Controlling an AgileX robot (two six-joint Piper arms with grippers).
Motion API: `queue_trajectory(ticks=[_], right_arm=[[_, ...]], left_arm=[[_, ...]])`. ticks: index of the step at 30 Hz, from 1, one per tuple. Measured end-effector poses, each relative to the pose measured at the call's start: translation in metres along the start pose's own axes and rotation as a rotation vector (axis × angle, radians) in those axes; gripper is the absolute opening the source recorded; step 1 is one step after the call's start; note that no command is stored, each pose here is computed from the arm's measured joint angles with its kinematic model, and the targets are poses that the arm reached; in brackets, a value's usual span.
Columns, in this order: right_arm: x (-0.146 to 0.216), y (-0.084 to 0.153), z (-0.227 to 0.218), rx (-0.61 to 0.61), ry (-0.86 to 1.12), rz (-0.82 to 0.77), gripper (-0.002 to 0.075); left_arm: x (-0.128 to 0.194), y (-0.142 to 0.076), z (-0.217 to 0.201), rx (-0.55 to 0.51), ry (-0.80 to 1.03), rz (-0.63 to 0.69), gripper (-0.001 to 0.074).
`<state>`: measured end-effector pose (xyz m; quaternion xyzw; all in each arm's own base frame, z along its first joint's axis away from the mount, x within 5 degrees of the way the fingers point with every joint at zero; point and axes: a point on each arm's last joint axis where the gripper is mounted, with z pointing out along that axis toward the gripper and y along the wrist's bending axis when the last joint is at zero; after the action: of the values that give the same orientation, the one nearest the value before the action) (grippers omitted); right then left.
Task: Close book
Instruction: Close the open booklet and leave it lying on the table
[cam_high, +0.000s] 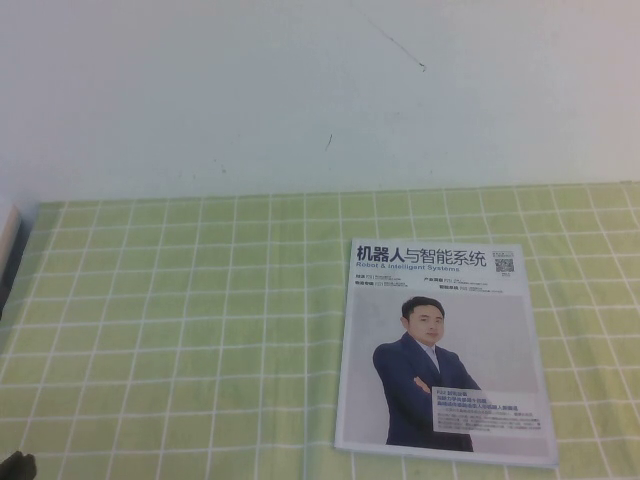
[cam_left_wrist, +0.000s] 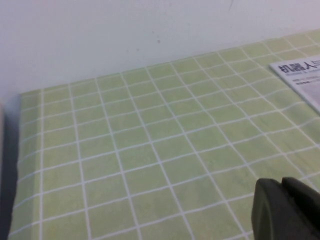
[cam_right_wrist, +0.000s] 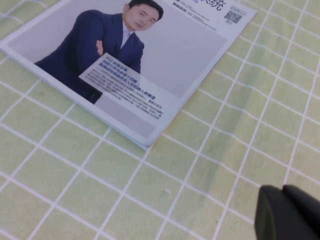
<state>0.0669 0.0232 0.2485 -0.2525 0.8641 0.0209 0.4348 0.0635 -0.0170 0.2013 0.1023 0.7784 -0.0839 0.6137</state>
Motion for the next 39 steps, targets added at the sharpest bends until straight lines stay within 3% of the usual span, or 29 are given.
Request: queue_trajectory(ticks=[9, 39], right_arm=[[0.0, 0.0, 0.0, -0.001, -0.001, 0.003, -0.0003], [0.0, 0.0, 0.0, -0.001, -0.002, 0.003, -0.0003]], left_arm=[[0.024, 0.01, -0.007, -0.163, -0.009, -0.04, -0.0004], [0.028, 0.012, -0.008, -0.232, 0.035, -0.065, -0.0004]])
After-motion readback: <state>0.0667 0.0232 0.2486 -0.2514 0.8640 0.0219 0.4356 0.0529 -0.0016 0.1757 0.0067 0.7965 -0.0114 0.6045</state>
